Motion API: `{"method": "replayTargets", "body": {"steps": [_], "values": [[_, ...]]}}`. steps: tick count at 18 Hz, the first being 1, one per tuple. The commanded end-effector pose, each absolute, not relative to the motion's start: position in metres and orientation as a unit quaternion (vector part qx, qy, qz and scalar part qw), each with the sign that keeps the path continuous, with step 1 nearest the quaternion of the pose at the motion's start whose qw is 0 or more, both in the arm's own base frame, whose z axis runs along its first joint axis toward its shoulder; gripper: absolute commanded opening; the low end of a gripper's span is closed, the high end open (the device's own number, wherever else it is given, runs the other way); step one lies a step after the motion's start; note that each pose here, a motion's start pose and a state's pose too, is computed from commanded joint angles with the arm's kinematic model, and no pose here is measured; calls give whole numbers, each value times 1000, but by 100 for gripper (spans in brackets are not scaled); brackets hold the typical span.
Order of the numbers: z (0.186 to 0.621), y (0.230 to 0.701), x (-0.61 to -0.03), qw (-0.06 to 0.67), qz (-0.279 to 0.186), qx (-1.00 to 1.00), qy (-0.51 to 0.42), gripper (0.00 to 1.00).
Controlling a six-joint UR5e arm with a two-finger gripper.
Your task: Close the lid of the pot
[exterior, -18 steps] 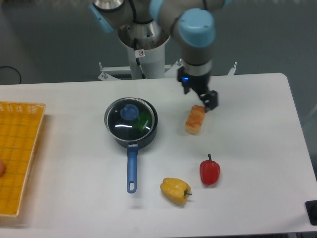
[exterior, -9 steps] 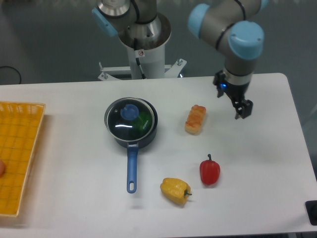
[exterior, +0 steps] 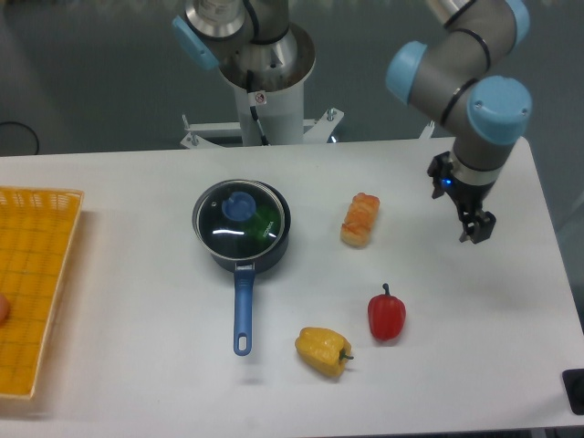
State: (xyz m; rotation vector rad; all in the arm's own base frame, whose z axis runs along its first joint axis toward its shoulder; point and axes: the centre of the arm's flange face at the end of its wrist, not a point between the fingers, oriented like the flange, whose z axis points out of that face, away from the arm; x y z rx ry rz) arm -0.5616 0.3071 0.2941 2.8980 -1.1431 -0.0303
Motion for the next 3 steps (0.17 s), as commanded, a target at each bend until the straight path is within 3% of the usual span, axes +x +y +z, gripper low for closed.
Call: {"method": "replayTargets", "body": {"steps": [3], "values": [[290, 308, -563, 13, -9, 930, -367, 100]]}}
